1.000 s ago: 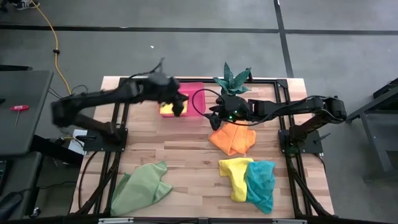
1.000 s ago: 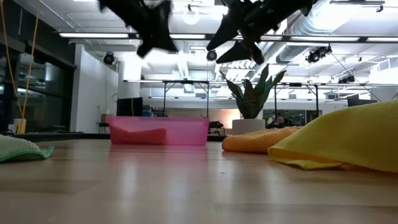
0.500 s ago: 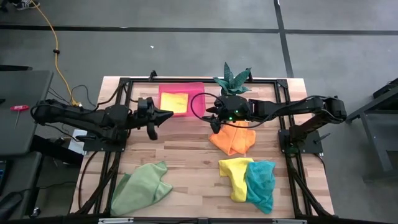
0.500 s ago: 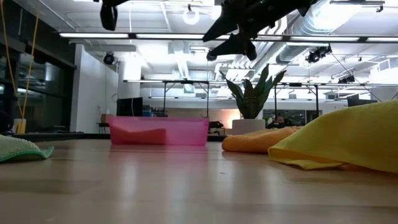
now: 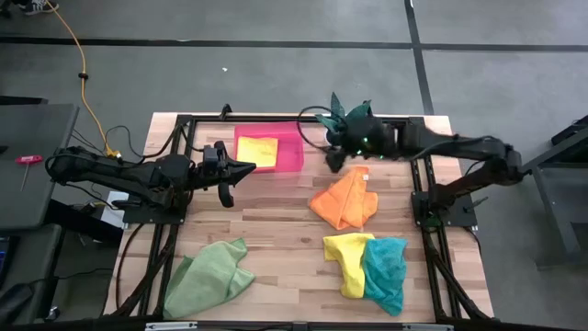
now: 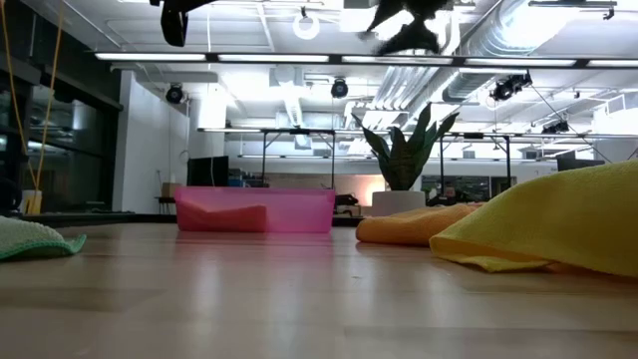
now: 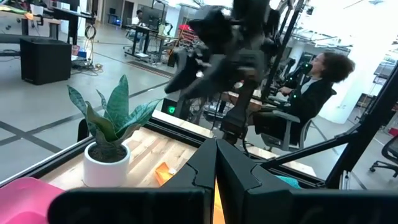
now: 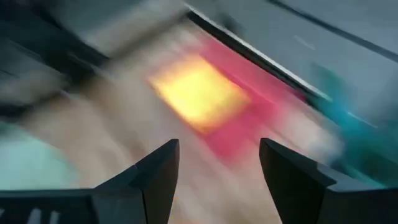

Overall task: Fold microfiber towels
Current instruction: Fold the orange microfiber towel

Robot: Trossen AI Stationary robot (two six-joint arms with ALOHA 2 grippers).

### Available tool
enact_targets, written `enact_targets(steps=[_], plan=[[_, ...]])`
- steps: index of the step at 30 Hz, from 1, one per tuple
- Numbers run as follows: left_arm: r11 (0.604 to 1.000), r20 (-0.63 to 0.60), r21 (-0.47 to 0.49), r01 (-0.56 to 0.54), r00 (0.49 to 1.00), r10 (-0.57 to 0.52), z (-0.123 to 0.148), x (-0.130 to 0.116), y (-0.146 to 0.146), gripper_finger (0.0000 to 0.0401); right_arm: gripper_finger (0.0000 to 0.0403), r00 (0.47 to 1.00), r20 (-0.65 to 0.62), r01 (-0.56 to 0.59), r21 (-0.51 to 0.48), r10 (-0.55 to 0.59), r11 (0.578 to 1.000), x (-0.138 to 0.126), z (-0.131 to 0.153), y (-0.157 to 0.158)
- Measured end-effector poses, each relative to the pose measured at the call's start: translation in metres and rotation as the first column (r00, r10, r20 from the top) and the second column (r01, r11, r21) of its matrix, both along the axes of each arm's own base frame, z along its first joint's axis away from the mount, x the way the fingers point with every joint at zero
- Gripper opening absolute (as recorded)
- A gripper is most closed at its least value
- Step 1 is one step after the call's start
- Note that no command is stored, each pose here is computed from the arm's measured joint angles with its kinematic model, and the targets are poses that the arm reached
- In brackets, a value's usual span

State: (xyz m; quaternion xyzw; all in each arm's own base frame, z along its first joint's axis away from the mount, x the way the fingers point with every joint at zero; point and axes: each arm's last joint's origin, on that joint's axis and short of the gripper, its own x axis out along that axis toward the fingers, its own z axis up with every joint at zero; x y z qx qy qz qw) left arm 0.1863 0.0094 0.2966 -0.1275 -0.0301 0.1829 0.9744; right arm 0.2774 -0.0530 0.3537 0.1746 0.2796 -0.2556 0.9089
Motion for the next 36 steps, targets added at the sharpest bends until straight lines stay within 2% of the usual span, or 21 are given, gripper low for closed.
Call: enact_targets(steps=[2,5,8,12,14,19,21,25,28,31,36], plan=[[1.0,-0.005,0.007,0.0,1.0,0.0,0.0,0.0,0.0,0.0001,0.0215,0.986,-0.161,0.04,0.024,-0.036,0.999,-0.013,-0.001,-0.006],[1.0,-0.017,0.021,0.0,1.0,0.001,-0.001,0.001,0.0,0.0001,0.0215,0.944,-0.329,0.074,0.121,-0.031,0.99,-0.03,-0.015,-0.01],[1.0,-0.021,0.024,0.0,1.0,0.001,-0.001,0.001,0.0,0.0001,0.0215,0.851,-0.524,0.106,0.197,0.014,0.975,-0.043,-0.055,-0.008],[1.0,-0.021,0.024,0.0,1.0,0.001,-0.001,0.001,0.0,0.0001,0.0215,0.767,-0.637,0.123,0.265,0.078,0.956,-0.064,-0.111,0.0],[1.0,-0.021,0.025,0.0,1.0,0.001,-0.001,0.001,0.0,0.0001,0.0215,0.767,-0.639,0.148,0.263,0.057,0.953,-0.075,-0.132,0.0],[1.0,-0.019,0.025,0.003,1.0,-0.002,-0.001,0.001,0.0,0.0001,0.0215,0.881,-0.471,0.17,0.228,-0.045,0.959,-0.089,-0.159,-0.017],[1.0,-0.019,0.024,0.006,1.0,-0.006,-0.001,0.001,0.0,0.0001,0.0215,0.907,-0.413,0.186,0.204,-0.088,0.961,-0.093,-0.169,-0.027],[1.0,-0.018,0.024,0.006,1.0,-0.006,-0.001,0.001,0.0,0.0001,0.0215,0.926,-0.355,0.221,0.226,-0.131,0.949,-0.101,-0.192,-0.048],[1.0,-0.018,0.024,0.006,1.0,-0.006,-0.001,0.001,0.0,0.0001,0.0215,0.922,-0.366,0.224,0.235,-0.127,0.946,-0.105,-0.204,-0.056],[1.0,-0.018,0.023,0.006,1.0,-0.006,-0.001,0.001,0.0,0.0001,0.0215,0.914,-0.394,0.196,0.226,-0.095,0.954,-0.106,-0.21,-0.062],[1.0,-0.016,0.02,0.006,1.0,-0.006,-0.001,0.001,0.0,0.0001,0.0214,0.907,-0.42,0.143,0.265,-0.019,0.954,-0.104,-0.221,-0.065]])
